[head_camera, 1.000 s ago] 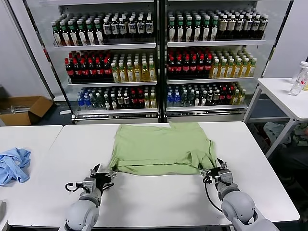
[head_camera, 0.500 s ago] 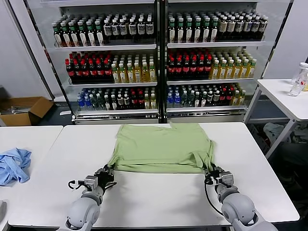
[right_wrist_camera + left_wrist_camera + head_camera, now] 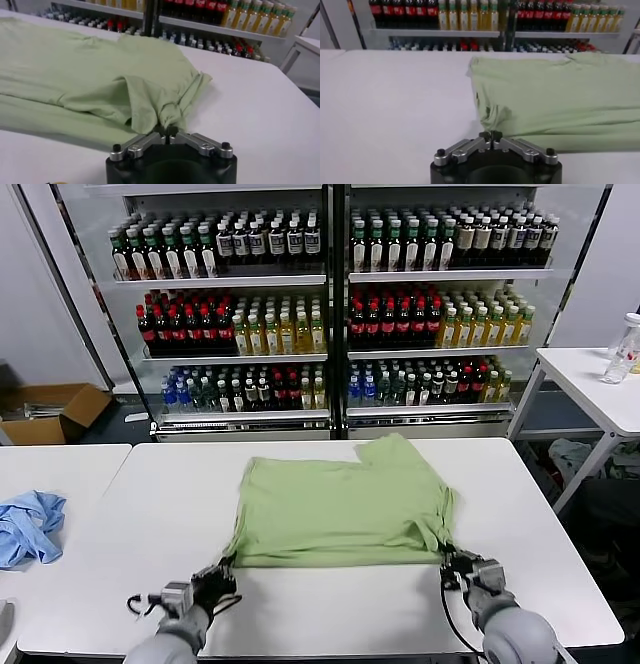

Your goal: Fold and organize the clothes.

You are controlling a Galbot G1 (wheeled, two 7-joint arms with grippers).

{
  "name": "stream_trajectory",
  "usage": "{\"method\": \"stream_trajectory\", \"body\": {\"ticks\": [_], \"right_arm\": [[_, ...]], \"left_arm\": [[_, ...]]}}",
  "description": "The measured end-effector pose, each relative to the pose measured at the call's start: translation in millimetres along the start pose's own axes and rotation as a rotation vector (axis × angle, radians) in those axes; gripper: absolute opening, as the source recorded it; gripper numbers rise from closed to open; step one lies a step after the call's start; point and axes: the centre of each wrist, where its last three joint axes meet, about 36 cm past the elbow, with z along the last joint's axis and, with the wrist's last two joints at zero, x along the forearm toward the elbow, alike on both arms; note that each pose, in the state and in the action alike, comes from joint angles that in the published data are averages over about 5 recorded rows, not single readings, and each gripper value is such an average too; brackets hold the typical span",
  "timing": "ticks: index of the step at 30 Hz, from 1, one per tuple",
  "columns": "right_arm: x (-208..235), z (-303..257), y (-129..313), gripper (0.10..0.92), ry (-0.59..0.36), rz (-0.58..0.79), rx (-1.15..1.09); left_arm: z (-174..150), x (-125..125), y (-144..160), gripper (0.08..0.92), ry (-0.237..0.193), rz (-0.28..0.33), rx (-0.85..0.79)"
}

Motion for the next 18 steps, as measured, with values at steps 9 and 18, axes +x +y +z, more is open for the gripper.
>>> {"method": "stream_trajectory", "body": {"ticks": [9, 18], "right_arm": [[40.6, -12.8, -2.9, 0.382, -0.092, 0.017, 0.052], [13.2, -57.4, -12.8, 0.634, -0.227, 0.020, 0.041]], "left_arm": [[0.5, 68.7, -8.9, 0.208, 0.012, -0.019, -0.001], [-25.2, 87.8, 9.1, 0.468, -0.022, -0.044, -0.045]]}}
